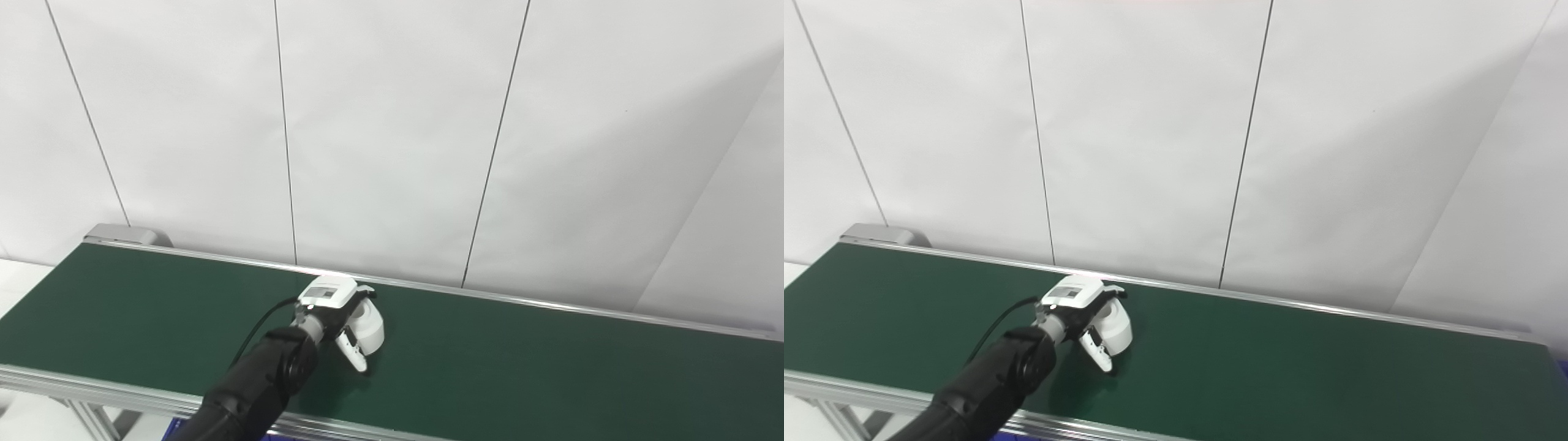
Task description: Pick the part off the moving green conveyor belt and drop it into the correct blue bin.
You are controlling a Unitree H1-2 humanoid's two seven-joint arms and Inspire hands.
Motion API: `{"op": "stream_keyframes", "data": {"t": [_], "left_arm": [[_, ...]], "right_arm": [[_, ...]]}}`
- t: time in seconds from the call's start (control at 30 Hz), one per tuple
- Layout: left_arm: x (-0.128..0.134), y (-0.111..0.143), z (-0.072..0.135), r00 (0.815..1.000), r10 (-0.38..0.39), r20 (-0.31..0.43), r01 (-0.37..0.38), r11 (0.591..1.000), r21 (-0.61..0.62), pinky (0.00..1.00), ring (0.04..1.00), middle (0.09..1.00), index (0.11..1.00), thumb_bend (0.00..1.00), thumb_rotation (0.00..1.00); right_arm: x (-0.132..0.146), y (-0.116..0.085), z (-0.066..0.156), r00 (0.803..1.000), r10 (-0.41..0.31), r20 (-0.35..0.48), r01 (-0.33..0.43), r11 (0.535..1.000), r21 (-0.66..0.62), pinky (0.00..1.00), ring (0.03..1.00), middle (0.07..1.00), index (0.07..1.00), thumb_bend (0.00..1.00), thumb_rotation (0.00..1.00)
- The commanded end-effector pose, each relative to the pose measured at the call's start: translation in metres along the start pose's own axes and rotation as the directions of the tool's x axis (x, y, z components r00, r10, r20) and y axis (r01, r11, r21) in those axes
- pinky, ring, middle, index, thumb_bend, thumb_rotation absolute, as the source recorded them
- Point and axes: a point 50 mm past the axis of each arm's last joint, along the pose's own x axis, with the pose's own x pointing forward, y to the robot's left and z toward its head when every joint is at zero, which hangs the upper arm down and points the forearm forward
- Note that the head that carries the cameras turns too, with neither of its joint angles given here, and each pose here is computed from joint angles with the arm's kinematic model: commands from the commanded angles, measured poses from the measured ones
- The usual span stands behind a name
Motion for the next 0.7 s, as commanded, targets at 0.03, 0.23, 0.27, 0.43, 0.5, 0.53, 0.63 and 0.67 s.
{"op": "stream_keyframes", "data": {"t": [0.03, 0.23, 0.27, 0.43, 0.5, 0.53, 0.63, 0.67], "left_arm": [[0.008, 0.012, 0.007, 0.990, 0.127, 0.062, -0.127, 0.992, -0.019, 0.36, 0.411, 0.505, 0.526, 0.52, 0.00], [0.009, 0.013, 0.009, 0.989, 0.129, 0.069, -0.128, 0.992, -0.013, 0.38, 0.417, 0.524, 0.499, 0.50, 0.00], [0.009, 0.014, 0.010, 0.989, 0.129, 0.070, -0.128, 0.992, -0.013, 0.39, 0.419, 0.529, 0.495, 0.50, 0.00], [0.010, 0.020, 0.014, 0.984, 0.151, 0.094, -0.150, 0.989, -0.014, 0.38, 0.422, 0.524, 0.493, 0.50, 0.00], [0.010, 0.022, 0.015, 0.983, 0.153, 0.097, -0.152, 0.988, -0.015, 0.38, 0.419, 0.522, 0.495, 0.50, 0.00], [0.010, 0.023, 0.015, 0.983, 0.154, 0.097, -0.154, 0.988, -0.016, 0.37, 0.418, 0.524, 0.496, 0.50, 0.00], [0.009, 0.027, 0.017, 0.981, 0.165, 0.105, -0.163, 0.986, -0.021, 0.37, 0.418, 0.523, 0.496, 0.50, 0.00], [0.008, 0.029, 0.018, 0.979, 0.172, 0.109, -0.170, 0.985, -0.027, 0.37, 0.419, 0.523, 0.495, 0.50, 0.00]], "right_arm": [[0.005, 0.000, 0.016, 0.995, -0.008, 0.103, 0.006, 1.000, 0.021, 0.91, 0.883, 0.899, 0.877, 0.79, 1.00], [0.004, 0.001, 0.017, 0.994, -0.004, 0.106, 0.001, 1.000, 0.022, 0.90, 0.887, 0.900, 0.877, 0.79, 1.00], [0.004, 0.000, 0.017, 0.994, -0.003, 0.106, 0.001, 1.000, 0.022, 0.90, 0.886, 0.899, 0.877, 0.79, 1.00], [0.005, 0.000, 0.018, 0.994, -0.001, 0.106, -0.002, 1.000, 0.027, 0.92, 0.892, 0.901, 0.879, 0.79, 1.00], [0.005, 0.000, 0.017, 0.994, -0.001, 0.106, -0.002, 1.000, 0.027, 0.92, 0.891, 0.901, 0.879, 0.79, 1.00], [0.006, 0.000, 0.017, 0.994, -0.001, 0.105, -0.001, 1.000, 0.027, 0.92, 0.891, 0.900, 0.880, 0.79, 1.00], [0.007, 0.000, 0.017, 0.994, -0.001, 0.105, -0.002, 1.000, 0.026, 0.91, 0.892, 0.901, 0.881, 0.79, 1.00], [0.007, 0.000, 0.017, 0.994, 0.000, 0.106, -0.003, 1.000, 0.025, 0.91, 0.893, 0.901, 0.881, 0.79, 1.00]]}}
